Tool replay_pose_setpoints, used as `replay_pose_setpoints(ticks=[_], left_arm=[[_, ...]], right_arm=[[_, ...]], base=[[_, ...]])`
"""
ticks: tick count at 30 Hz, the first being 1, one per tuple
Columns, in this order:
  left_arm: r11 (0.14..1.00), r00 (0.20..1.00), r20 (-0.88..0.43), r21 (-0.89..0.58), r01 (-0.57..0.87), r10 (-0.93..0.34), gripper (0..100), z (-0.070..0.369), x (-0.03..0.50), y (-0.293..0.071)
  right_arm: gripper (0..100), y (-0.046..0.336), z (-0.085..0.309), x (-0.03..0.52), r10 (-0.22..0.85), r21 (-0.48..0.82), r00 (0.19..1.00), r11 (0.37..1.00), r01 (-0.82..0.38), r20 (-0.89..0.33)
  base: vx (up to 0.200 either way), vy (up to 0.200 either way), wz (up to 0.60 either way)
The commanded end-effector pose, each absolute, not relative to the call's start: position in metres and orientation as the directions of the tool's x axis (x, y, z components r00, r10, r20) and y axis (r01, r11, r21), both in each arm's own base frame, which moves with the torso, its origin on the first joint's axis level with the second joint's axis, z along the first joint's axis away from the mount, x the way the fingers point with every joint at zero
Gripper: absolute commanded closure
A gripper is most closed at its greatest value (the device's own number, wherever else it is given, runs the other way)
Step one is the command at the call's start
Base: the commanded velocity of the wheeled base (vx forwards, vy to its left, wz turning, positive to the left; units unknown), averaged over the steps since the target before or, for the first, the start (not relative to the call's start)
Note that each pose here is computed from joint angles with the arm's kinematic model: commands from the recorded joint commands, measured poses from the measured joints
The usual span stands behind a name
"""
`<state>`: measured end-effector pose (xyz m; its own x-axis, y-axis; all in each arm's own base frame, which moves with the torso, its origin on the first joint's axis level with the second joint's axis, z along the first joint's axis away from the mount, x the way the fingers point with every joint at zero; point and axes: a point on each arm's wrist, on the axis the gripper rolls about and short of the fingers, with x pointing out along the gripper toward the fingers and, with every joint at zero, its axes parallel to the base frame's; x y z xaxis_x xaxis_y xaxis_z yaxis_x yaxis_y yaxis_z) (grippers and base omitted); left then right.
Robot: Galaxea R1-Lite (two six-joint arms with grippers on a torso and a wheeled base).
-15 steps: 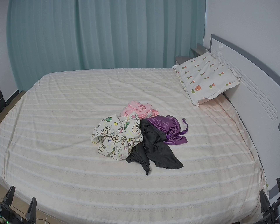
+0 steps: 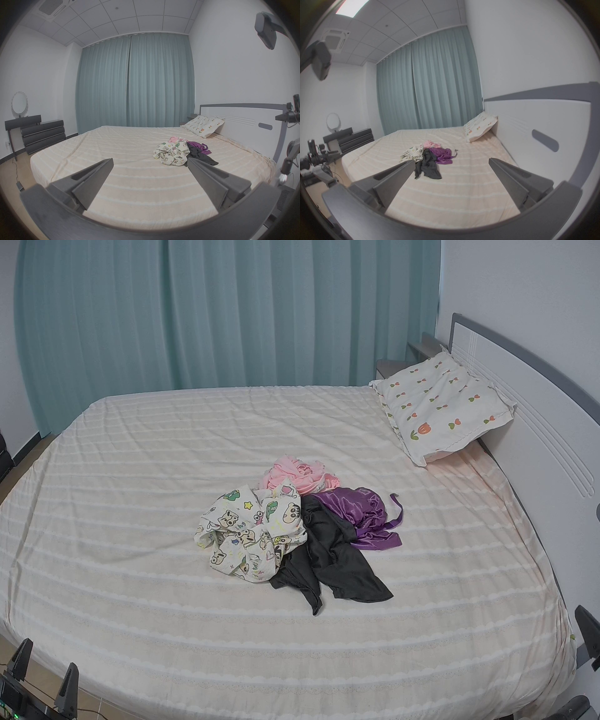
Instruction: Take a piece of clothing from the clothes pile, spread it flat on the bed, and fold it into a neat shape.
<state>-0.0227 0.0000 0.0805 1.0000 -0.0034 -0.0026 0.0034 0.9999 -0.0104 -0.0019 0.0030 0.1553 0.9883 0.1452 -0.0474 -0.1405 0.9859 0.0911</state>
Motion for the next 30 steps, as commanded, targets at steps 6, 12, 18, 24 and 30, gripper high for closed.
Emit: replay_pose_setpoints(ticks=[6,12,18,24,30], left_arm=[[1.000,1.000,0.003,-0.015,0.003,-0.003,0,0.077,-0.023,0.000],[1.000,1.000,0.003,-0.018,0.003,-0.003,0,0.077,-0.023,0.000],[1.000,1.000,0.003,-0.020,0.003,-0.003,0,0.077,-0.023,0.000],[1.000,1.000,0.003,-0.020,0.003,-0.003,0,0.077,-0.023,0.000],[1.000,1.000,0.003,-0.020,0.003,-0.003,0,0.077,-0.023,0.000]], right_arm=[[0,0.042,0.124,0.197,0.398,0.374,0.759,0.901,-0.219,-0.515],[0,0.066,0.082,0.259,0.382,0.413,0.732,0.898,-0.151,-0.564],[0,0.094,0.051,0.305,0.368,0.442,0.741,0.891,-0.108,-0.561],[0,0.119,0.013,0.340,0.323,0.433,0.737,0.900,-0.045,-0.594],[0,0.139,-0.014,0.365,0.300,0.437,0.740,0.900,-0.010,-0.602]], base=[[0.000,0.000,0.00],[0.000,0.000,0.00],[0.000,0.000,0.00],[0.000,0.000,0.00],[0.000,0.000,0.00]])
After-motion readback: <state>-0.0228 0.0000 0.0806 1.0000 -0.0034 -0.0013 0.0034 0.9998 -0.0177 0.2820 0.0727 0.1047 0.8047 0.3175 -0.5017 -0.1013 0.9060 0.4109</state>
